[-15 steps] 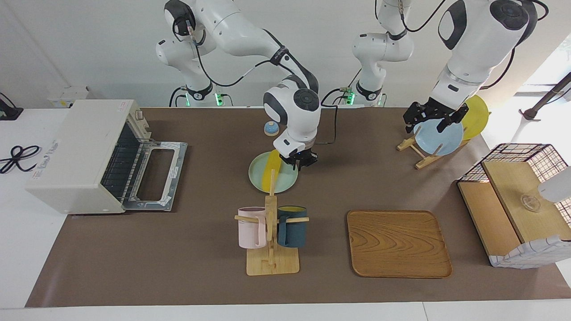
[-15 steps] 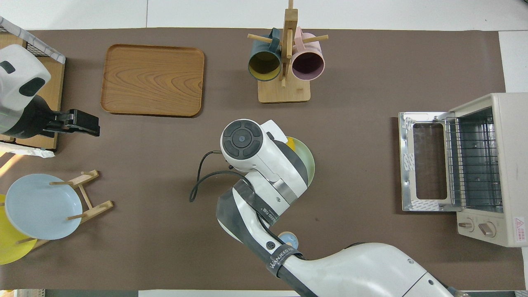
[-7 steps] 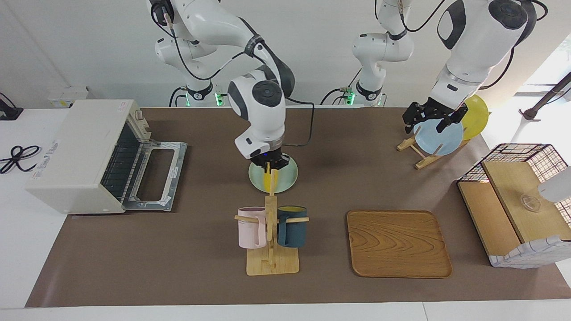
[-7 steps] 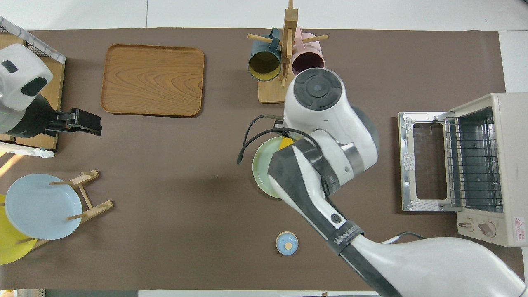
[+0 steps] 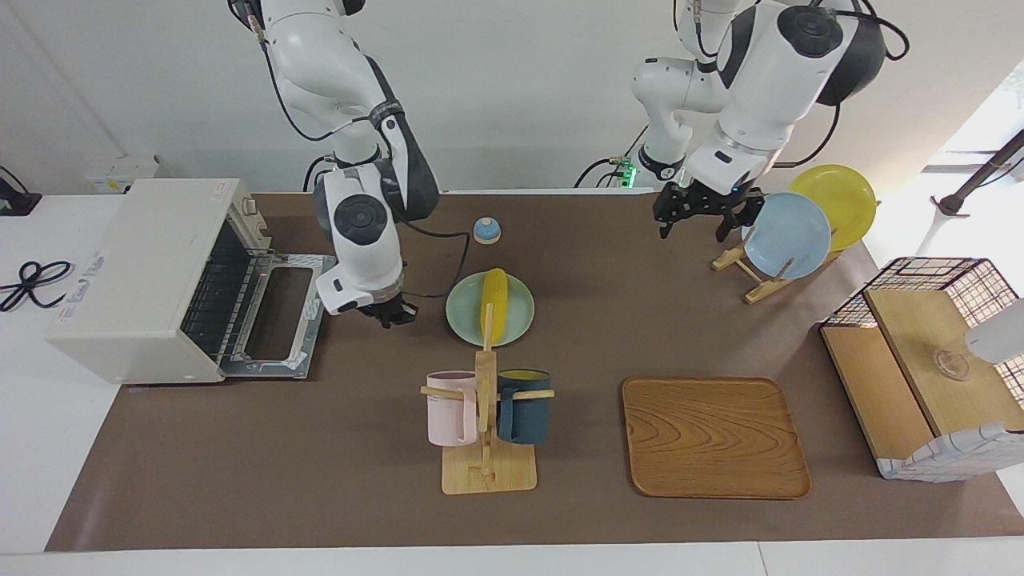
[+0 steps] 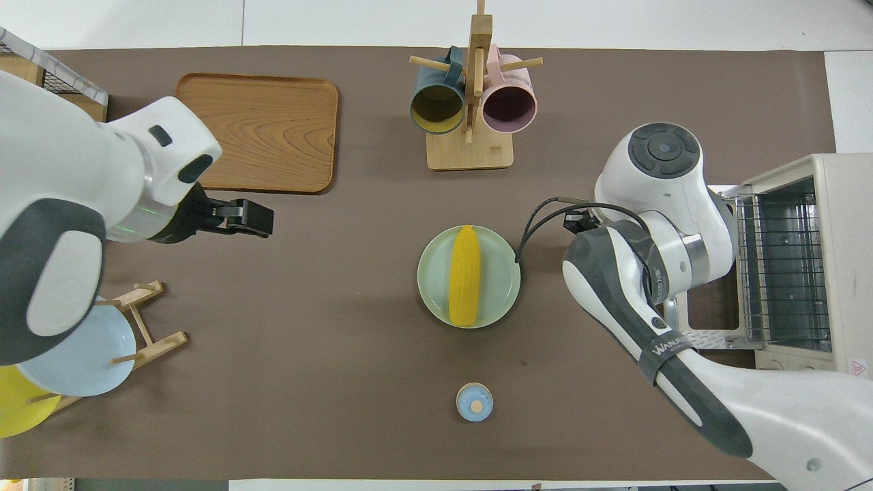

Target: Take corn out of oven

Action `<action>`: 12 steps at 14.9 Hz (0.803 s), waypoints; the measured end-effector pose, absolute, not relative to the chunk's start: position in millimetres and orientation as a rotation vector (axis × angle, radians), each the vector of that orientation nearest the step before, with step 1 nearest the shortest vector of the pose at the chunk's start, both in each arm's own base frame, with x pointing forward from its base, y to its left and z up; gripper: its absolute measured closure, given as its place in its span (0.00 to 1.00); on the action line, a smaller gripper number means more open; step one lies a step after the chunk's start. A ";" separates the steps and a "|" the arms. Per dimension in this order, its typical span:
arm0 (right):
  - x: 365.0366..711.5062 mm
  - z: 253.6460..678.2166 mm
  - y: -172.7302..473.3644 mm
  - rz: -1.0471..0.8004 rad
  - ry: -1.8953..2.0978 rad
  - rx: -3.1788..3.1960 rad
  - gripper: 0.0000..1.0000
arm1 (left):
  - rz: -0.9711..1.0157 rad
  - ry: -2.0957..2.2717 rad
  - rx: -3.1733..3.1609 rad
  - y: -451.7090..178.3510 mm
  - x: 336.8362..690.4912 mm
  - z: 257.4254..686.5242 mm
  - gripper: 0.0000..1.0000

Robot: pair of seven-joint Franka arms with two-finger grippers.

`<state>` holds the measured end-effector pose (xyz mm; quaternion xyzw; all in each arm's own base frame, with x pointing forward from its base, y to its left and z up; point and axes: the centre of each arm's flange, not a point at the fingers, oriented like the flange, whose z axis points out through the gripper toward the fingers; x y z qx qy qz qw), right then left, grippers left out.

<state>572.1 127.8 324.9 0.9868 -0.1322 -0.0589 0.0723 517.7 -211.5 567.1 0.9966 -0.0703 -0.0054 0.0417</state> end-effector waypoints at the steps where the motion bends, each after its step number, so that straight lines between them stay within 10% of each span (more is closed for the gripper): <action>1: 565.5 313.5 111.6 -0.172 -0.368 2.936 0.99 | -0.014 -0.223 3.033 -231.5 512.0 558.3 0.00; 12: 546.5 298.9 50.0 -0.185 -0.296 2.854 0.99 | -0.001 -0.291 2.957 -450.9 455.1 392.1 0.00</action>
